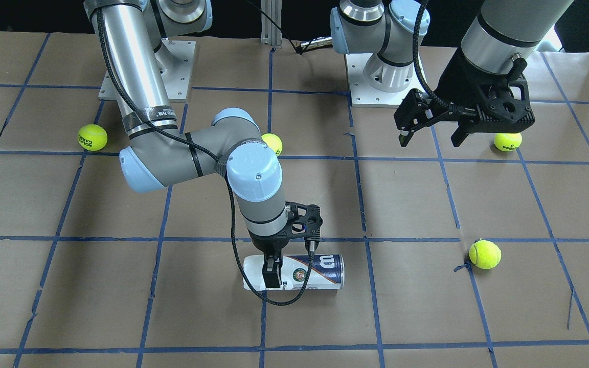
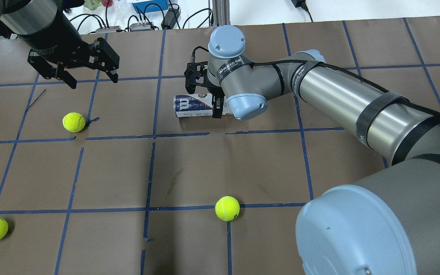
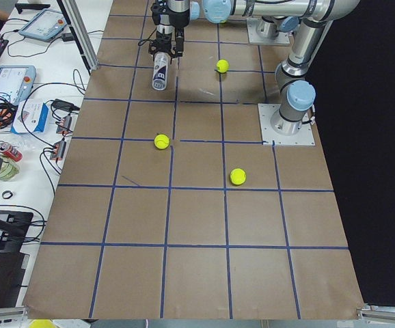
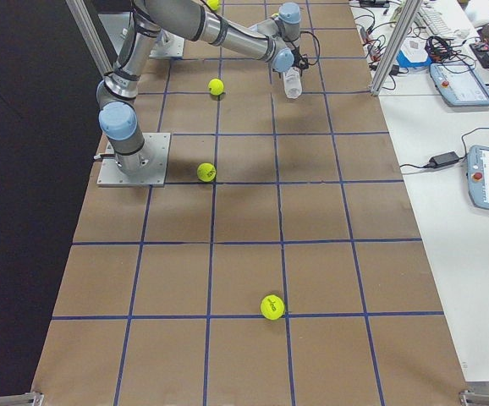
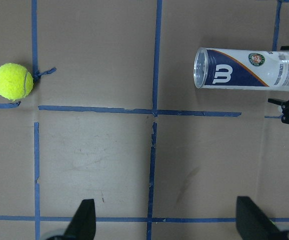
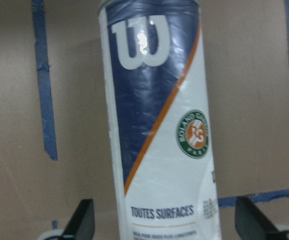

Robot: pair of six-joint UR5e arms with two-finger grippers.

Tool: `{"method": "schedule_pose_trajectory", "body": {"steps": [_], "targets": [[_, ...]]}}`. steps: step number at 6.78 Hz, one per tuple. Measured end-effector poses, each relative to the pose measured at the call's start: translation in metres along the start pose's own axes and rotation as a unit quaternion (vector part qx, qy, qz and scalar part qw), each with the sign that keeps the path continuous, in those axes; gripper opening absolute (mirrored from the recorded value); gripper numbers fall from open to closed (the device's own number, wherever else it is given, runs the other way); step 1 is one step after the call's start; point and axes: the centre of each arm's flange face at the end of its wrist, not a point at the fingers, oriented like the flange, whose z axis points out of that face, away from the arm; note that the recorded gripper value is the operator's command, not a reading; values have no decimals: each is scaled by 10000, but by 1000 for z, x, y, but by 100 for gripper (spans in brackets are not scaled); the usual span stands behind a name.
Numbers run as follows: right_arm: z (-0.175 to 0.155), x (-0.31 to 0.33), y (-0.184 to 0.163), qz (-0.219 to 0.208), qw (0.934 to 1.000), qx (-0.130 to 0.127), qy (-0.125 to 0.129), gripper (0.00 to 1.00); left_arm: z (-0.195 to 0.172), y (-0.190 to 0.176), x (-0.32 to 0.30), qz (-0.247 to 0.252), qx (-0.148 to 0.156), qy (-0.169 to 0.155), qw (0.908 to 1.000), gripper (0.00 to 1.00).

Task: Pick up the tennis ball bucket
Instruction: 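Open the right gripper to lay the can down and withdraw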

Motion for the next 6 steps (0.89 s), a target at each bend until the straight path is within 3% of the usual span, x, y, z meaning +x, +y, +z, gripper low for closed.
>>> {"method": "schedule_pose_trajectory", "body": {"steps": [1, 2, 3, 5, 6], "targets": [[-37, 22, 21, 300, 9992, 9, 263, 100, 0, 0, 0, 3, -1, 0, 10000, 100], [-84, 56, 77, 819, 9954, -122, 476, 100, 0, 0, 0, 3, -3, 0, 10000, 100], [-133, 87, 155, 1484, 9870, -314, 525, 100, 0, 0, 0, 0, -4, 0, 10000, 100], [-231, 108, 302, 2709, 9585, -605, 644, 100, 0, 0, 0, 0, -4, 0, 10000, 100], [-267, 101, 345, 3168, 9438, -703, 621, 100, 0, 0, 1, 5, -7, 2, 10000, 100]]}}
